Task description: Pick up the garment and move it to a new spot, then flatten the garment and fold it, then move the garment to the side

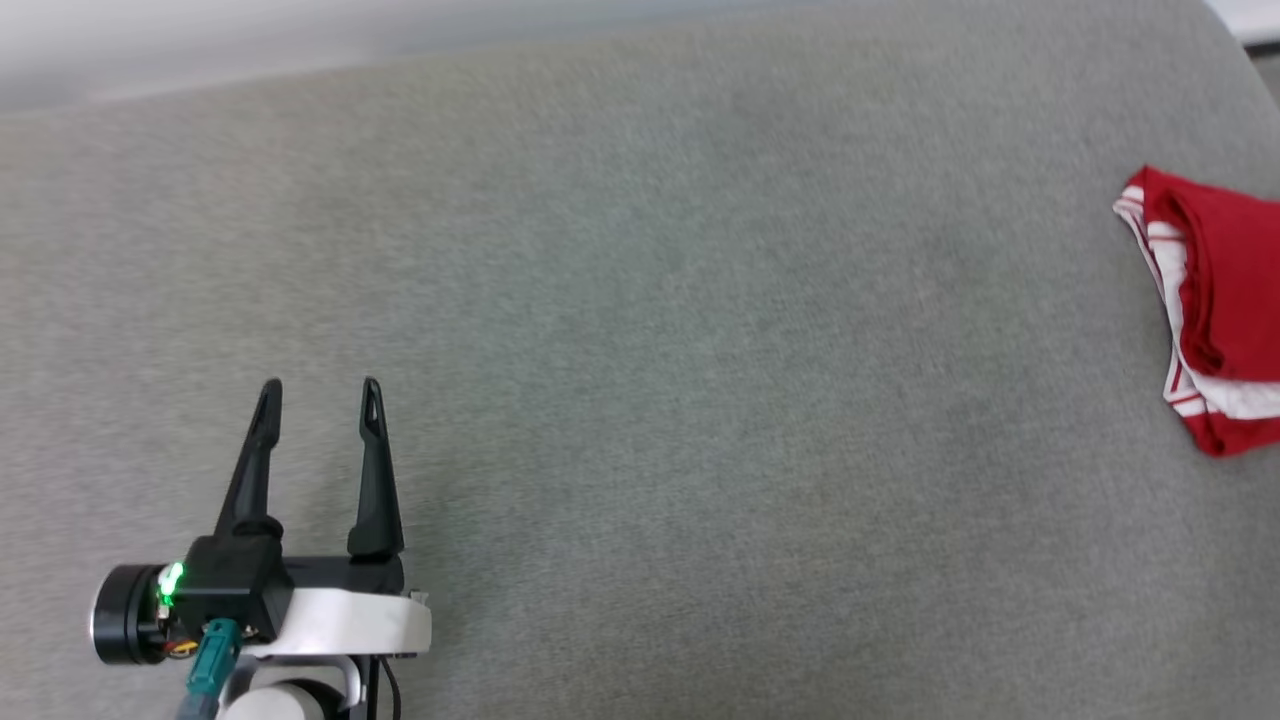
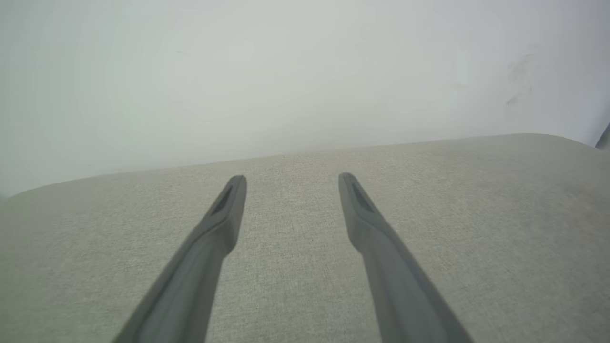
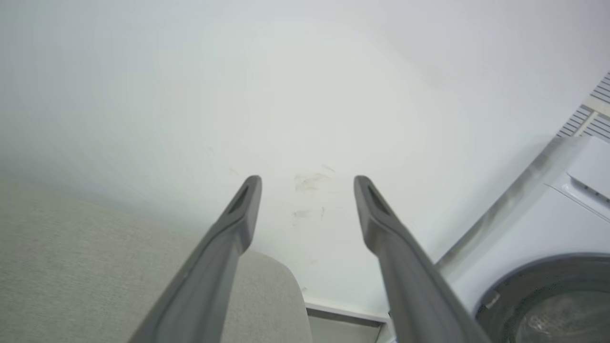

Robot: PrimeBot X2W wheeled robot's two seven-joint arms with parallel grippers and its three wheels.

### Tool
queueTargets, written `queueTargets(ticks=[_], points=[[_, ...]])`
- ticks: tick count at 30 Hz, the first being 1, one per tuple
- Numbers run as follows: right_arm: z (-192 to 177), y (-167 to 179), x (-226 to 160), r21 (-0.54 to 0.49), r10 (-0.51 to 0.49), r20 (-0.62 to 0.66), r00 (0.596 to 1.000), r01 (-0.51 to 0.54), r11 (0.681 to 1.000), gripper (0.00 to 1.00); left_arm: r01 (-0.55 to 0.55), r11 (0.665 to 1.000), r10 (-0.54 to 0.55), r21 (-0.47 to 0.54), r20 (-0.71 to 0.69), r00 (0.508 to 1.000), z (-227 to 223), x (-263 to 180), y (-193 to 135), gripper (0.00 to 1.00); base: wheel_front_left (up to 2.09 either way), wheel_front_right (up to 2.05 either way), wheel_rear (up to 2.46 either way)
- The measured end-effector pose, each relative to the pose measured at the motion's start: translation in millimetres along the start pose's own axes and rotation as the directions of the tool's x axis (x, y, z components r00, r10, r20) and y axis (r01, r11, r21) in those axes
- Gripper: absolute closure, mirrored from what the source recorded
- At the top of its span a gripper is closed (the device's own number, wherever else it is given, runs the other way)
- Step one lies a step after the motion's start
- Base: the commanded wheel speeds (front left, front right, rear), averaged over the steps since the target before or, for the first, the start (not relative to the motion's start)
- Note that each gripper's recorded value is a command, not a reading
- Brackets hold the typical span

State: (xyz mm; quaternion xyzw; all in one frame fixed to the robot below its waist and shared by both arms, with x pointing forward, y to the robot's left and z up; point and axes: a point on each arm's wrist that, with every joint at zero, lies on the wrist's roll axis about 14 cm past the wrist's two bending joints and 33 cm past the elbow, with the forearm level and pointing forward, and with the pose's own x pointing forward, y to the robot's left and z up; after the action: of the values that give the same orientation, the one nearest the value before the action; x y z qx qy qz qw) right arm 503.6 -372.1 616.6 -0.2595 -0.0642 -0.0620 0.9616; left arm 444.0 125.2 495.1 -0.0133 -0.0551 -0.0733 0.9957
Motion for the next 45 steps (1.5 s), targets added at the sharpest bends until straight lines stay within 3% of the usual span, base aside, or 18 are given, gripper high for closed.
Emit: queueTargets(ticks=[6,12,17,25,33,41,42,45], points=[[91.6,53.7,-23.3,0.147,0.017,0.312,0.95,-0.066,0.987,0.0,-0.058,0.998,0.058,0.011,0.02,0.998,18.3,-23.3,15.7,0.0,0.0,0.0,0.0],[106.2,116.3,-63.6,0.297,0.069,0.36,0.931,-0.184,0.937,0.0,-0.102,0.995,0.101,0.023,0.025,0.995,28.1,-45.9,27.6,0.0,0.0,0.0,0.0],[93.4,152.9,-93.6,0.401,0.106,0.309,0.945,-0.23,0.887,0.0,-0.127,0.992,0.126,0.026,0.031,0.992,34.6,-61.5,33.5,0.0,0.0,0.0,0.0],[56.5,175.5,-138.7,0.517,0.132,0.173,0.976,-0.204,0.831,0.0,-0.152,0.988,0.151,0.021,0.028,0.988,38.3,-86.0,37.8,0.0,0.0,0.0,0.0],[35.4,176.5,-178.9,0.566,0.119,0.084,0.989,-0.146,0.811,0.0,-0.141,0.99,0.141,0.013,0.016,0.99,36.9,-105.0,34.4,0.0,0.0,0.0,0.0],[31.4,173.9,-194.8,0.58,0.105,0.06,0.993,-0.12,0.806,0.0,-0.136,0.991,0.136,0.005,0.009,0.991,35.1,-110.5,32.9,0.0,0.0,0.0,0.0],[30.7,174.5,-195.6,0.581,0.106,0.057,0.993,-0.12,0.805,1.0,-0.135,0.991,0.135,0.004,0.005,0.991,33.7,-110.8,32.7,1.0,0.0,0.0,0.0],[22.3,179.5,-198.8,0.584,0.123,0.03,0.992,-0.117,0.803,1.0,-0.138,0.99,0.138,0.004,-0.031,0.99,22.7,-114.8,32.6,1.0,0.0,0.0,0.0]])
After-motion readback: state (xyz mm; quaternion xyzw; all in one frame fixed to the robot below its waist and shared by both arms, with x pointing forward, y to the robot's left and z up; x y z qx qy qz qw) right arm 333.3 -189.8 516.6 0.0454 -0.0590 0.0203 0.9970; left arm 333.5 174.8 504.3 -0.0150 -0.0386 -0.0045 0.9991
